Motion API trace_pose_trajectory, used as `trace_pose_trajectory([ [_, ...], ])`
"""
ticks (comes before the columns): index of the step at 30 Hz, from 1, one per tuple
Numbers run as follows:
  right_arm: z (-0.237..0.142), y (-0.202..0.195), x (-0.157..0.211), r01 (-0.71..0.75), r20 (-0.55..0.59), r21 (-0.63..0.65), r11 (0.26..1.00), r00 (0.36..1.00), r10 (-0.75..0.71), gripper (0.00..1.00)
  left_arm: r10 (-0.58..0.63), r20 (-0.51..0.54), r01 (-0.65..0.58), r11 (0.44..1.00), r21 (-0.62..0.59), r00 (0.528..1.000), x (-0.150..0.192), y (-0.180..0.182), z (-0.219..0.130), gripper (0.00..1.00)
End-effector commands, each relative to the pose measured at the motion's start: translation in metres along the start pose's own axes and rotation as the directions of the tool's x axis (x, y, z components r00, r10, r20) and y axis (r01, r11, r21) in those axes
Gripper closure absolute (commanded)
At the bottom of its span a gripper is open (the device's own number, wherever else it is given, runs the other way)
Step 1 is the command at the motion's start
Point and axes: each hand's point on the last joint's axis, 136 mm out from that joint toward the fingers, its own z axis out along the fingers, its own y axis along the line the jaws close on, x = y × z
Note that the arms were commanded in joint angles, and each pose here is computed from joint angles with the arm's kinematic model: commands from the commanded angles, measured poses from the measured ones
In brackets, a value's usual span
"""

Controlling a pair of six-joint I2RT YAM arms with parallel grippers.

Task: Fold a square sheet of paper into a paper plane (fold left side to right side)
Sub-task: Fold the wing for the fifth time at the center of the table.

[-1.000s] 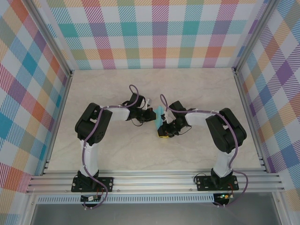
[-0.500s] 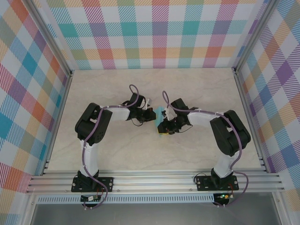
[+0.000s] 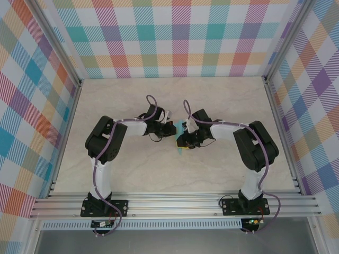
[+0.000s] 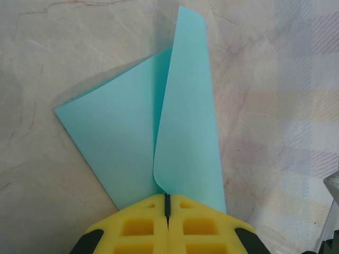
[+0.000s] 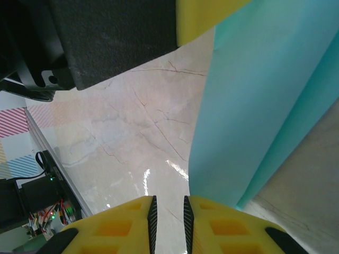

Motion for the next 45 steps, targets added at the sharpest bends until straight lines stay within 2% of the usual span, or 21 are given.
trace_pose_trajectory([
  [1, 0.004, 0.008, -0.003, 0.006, -0.012, -0.030, 1.000, 1.000, -0.006, 0.79, 0.003, -0.020, -0.004, 0.999, -0.032, 1.000, 0.004, 0.010, 0.007, 0.98],
  [16, 0.016, -0.019, 0.008, -0.072, -0.056, 0.049, 0.996, 0.996, 0.075, 0.79, 0.004, -0.016, -0.005, 0.999, -0.036, 1.000, 0.001, 0.009, 0.007, 0.98],
  [24, 0.013, -0.036, 0.017, -0.118, -0.070, 0.139, 0.983, 0.989, 0.129, 0.78, 0.006, -0.013, -0.007, 0.999, -0.048, 1.000, -0.005, 0.010, 0.010, 0.98],
  [26, 0.012, -0.033, 0.017, -0.112, -0.072, 0.123, 0.986, 0.990, 0.121, 0.78, 0.005, -0.017, -0.006, 0.999, -0.052, 1.000, -0.004, 0.011, 0.011, 0.98],
  [32, -0.016, 0.010, -0.008, -0.027, 0.030, -0.033, 0.999, 0.999, 0.028, 0.76, 0.005, -0.027, -0.007, 0.999, -0.049, 1.000, 0.000, 0.011, 0.012, 0.99],
  [38, -0.051, 0.006, -0.053, -0.062, 0.166, -0.038, 0.997, 0.984, 0.067, 0.78, 0.010, -0.031, -0.011, 0.999, -0.045, 0.999, 0.001, 0.010, 0.013, 0.99],
  [45, -0.042, -0.005, -0.087, -0.125, 0.197, -0.003, 0.992, 0.973, 0.124, 0.87, 0.009, -0.038, -0.011, 0.999, -0.048, 0.999, 0.003, 0.010, 0.016, 0.99],
])
